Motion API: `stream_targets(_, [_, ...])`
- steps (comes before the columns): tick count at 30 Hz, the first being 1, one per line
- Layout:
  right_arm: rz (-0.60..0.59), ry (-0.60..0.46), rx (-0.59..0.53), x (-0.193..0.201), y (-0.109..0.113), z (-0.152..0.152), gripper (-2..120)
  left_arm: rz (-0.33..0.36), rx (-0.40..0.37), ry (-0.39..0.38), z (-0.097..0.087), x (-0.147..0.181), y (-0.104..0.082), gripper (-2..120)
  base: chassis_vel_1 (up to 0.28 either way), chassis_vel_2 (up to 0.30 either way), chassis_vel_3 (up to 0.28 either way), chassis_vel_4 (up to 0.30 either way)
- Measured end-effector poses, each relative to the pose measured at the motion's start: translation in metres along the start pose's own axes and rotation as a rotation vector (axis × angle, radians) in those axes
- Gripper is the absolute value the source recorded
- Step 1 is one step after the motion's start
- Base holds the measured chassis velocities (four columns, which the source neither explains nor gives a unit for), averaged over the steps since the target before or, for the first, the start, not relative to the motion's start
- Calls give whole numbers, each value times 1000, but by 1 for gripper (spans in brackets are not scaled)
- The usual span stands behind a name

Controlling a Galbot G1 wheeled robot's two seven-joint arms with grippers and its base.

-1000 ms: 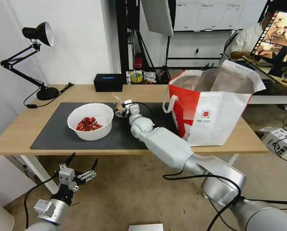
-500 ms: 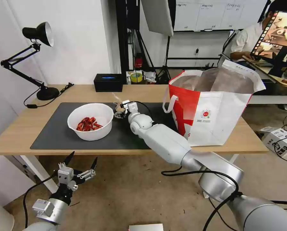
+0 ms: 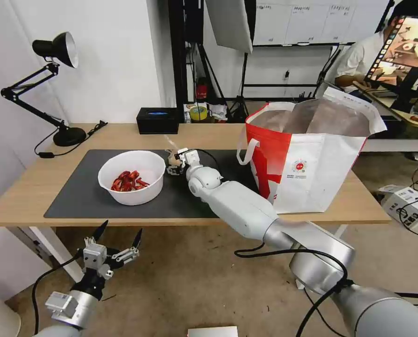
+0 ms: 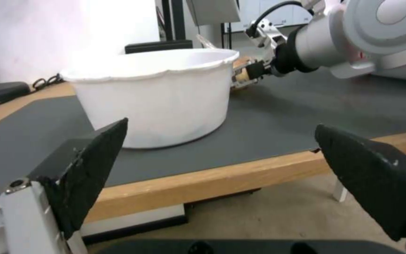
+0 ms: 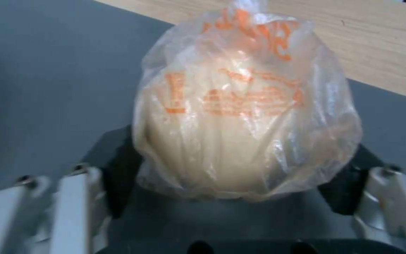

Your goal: Pick up the trash from the table and place it into the takeout bag.

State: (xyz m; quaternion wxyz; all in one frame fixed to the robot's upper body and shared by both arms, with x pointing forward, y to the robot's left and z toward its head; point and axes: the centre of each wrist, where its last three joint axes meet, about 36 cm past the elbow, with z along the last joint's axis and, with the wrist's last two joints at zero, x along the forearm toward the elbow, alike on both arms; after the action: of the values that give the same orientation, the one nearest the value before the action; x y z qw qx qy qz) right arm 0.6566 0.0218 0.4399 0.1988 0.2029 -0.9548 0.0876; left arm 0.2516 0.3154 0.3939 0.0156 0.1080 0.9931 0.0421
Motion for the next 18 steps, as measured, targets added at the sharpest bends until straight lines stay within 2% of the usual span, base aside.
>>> stream_targets(3, [4,0,-8,0,0,-1,64,1,7,-9,-2,-1,-1,100,0,0,0,0])
stream_targets(5, [2,0,-16,1,0,-1,53,4,9,-14,-3,-1,-2,100,0,0,0,0])
stream_targets(6, [2,0,-16,1,0,-1,53,4,9,-14,-3,-1,-2,100,0,0,0,0])
stream_targets(9, [-3,1,-18,3,2,-1,39,3,9,-17,-3,-2,-2,100,0,0,0,0])
stream_targets(10, [-3,1,-18,3,2,-1,39,3,9,-17,-3,-2,-2,100,0,0,0,0])
stream_targets(12, [-8,-3,-21,6,3,1,28,2,10,-17,-2,0,-2,100,0,0,0,0])
stream_targets(13, [-13,-13,-22,10,2,1,22,2,11,-16,-2,0,-2,100,0,0,0,0])
stream_targets(15, [-17,-22,-20,13,3,1,21,2,11,-16,-2,1,-3,100,0,0,0,0])
stream_targets(17, [-27,-76,4,35,-5,0,10,2,14,-15,-1,1,-4,100,0,0,0,0])
stream_targets(18, [-27,-76,4,35,-5,0,10,2,14,-15,-1,1,-4,100,0,0,0,0])
